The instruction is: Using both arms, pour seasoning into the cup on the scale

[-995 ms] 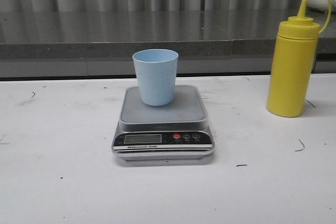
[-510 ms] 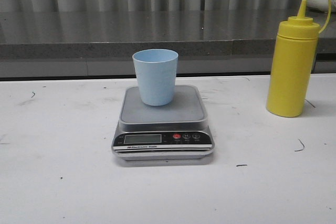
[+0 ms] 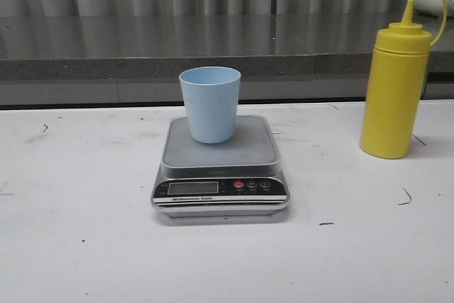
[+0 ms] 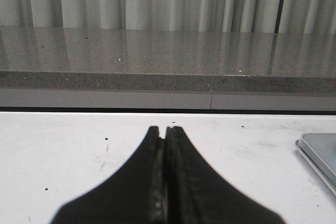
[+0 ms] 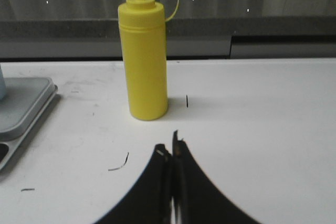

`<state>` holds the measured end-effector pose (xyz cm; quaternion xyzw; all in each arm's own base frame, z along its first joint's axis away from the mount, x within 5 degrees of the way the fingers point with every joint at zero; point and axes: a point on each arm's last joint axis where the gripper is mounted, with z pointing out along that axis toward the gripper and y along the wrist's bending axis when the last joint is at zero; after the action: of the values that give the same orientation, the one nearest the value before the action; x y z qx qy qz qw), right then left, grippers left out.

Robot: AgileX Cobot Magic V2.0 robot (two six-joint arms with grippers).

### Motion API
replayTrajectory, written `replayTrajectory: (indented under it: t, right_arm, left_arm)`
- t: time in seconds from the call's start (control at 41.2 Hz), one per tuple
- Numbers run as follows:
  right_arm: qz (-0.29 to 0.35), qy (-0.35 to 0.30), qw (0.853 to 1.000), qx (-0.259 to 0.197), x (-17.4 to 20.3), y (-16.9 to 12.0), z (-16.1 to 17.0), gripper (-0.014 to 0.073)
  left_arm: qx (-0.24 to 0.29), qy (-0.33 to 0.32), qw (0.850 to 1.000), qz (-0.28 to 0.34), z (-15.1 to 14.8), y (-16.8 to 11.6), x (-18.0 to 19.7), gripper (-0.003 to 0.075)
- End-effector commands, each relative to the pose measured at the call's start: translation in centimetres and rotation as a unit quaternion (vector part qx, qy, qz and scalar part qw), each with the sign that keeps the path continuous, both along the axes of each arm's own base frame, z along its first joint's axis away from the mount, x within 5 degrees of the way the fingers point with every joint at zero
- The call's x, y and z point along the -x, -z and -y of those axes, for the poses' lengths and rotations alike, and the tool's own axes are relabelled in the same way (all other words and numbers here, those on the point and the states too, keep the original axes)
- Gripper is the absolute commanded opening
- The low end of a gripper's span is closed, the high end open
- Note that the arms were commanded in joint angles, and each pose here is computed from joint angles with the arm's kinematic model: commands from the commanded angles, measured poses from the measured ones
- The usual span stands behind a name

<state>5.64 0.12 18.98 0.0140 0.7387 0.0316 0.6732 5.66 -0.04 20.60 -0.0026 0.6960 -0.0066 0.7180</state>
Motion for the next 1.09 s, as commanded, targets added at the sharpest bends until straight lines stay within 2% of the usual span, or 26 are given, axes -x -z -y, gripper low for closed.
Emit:
replayTrajectory:
  t: [0.0, 1.068]
  right_arm:
    - [0.076, -0.002, 0.997, 0.002, 0.12, -1.39, -0.05, -0.0068]
    - [0.069, -0.005, 0.998, 0.004, 0.12, -1.28, -0.10, -0.0068]
  left_arm:
    - [0.007, 0.002, 0.999, 0.047, -0.01, -0.38, 0.19, -0.0020]
    - [0.007, 0.002, 0.999, 0.047, -0.01, -0.38, 0.19, -0.0020]
